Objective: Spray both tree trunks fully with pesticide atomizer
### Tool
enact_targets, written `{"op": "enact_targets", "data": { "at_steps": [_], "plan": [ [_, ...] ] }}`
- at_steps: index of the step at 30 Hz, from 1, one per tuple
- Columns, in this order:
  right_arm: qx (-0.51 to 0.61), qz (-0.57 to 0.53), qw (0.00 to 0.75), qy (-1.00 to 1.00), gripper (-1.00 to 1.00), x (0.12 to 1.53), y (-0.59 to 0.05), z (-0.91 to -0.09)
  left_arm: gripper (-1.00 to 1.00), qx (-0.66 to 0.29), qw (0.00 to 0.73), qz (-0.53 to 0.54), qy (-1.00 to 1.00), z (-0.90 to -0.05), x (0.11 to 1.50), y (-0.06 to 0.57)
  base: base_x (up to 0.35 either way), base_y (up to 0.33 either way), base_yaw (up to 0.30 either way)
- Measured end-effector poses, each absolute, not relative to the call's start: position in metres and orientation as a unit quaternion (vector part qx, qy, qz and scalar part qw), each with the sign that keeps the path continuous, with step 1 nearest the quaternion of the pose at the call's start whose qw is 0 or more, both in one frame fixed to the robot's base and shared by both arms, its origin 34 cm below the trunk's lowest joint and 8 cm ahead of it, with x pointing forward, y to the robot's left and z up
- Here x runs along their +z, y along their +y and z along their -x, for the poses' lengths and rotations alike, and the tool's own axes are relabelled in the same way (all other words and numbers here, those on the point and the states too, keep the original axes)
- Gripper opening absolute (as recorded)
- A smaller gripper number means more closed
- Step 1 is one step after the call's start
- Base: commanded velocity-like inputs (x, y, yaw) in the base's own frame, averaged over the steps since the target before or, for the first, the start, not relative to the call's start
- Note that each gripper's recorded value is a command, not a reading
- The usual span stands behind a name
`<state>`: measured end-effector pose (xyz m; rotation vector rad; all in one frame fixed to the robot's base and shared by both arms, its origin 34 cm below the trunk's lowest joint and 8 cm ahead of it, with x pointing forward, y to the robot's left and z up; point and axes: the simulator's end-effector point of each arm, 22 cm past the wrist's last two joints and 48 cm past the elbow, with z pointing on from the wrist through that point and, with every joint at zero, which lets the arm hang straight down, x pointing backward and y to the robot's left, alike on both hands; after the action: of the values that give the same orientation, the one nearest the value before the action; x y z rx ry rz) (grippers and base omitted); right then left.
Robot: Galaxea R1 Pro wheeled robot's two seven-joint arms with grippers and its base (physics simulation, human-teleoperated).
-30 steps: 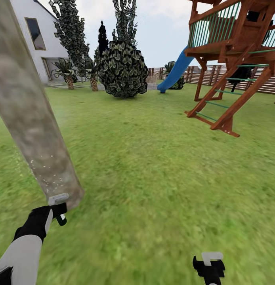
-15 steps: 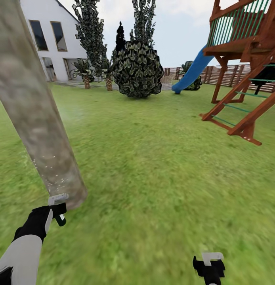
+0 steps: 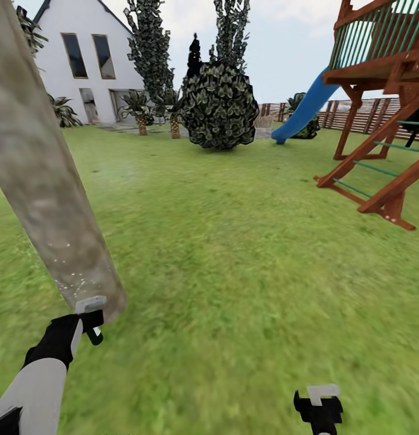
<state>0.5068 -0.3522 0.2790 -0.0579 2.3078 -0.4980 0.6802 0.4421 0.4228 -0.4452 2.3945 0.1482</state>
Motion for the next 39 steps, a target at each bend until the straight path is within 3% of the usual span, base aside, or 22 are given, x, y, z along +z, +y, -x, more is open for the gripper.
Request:
{"op": "enact_targets", "data": {
  "at_steps": [18, 34, 39],
  "plan": [
    [-0.195, 0.023, 0.38, 0.904, 1.0, 0.2793, -0.3521, -0.5071, -1.0, 0.057, 0.344, 0.172, 0.921, -0.6802, 0.4231, 0.4421, 0.141, -0.251, 0.269],
    [-0.194, 0.023, 0.38, 0.904, 1.0, 0.2791, -0.352, -0.5069, -1.0, 0.057, 0.344, 0.172, 0.921, -0.6803, 0.4231, 0.4419, 0.194, -0.23, 0.017],
    [-0.194, 0.023, 0.38, 0.904, 1.0, 0.279, -0.3519, -0.5069, -1.0, 0.057, 0.344, 0.172, 0.921, -0.6802, 0.4231, 0.4421, 0.172, -0.23, 0.201]
  ]
}}
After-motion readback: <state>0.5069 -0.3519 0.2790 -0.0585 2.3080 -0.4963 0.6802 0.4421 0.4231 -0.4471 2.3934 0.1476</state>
